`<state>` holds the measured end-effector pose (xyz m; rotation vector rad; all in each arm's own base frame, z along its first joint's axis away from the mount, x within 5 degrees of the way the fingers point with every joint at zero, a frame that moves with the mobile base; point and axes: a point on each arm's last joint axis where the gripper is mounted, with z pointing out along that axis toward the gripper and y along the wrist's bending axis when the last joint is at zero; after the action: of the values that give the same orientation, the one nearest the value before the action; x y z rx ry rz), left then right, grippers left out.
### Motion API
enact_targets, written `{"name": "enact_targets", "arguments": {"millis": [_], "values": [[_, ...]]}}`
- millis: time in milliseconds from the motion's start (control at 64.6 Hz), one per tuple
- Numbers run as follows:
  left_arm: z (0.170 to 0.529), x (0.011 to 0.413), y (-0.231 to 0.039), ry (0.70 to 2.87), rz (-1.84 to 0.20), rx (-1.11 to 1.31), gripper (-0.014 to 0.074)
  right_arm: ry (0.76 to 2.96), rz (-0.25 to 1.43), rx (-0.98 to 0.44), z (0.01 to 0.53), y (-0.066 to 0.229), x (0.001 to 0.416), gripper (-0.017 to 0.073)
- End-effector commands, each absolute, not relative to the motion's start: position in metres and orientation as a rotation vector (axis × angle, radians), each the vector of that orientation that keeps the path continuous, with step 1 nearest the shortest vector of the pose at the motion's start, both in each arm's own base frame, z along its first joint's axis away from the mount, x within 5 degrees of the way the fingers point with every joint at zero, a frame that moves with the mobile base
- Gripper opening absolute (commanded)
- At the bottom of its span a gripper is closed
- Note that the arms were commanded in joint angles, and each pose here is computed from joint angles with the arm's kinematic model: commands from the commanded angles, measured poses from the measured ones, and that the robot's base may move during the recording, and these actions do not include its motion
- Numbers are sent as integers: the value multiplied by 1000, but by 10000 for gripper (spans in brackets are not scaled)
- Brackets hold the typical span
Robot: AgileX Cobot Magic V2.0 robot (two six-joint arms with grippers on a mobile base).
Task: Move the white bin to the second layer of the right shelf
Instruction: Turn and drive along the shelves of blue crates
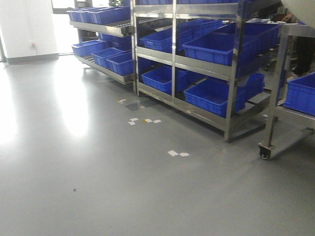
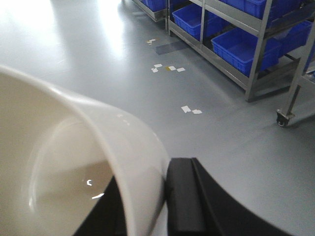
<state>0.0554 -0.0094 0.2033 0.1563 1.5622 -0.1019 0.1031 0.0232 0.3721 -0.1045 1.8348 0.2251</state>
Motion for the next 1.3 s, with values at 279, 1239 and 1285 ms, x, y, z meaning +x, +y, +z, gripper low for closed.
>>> {"name": "enact_targets", "arguments": {"millis": [279,1239,1285], "values": [[199,56,-9,1501,-110,142,85,1707,232,-100,391,23,105,48],[199,56,-9,1501,-110,142,85,1708,232,-100,391,23,105,48],[199,56,-9,1501,-110,142,85,1708,232,-100,391,23,105,48]]}}
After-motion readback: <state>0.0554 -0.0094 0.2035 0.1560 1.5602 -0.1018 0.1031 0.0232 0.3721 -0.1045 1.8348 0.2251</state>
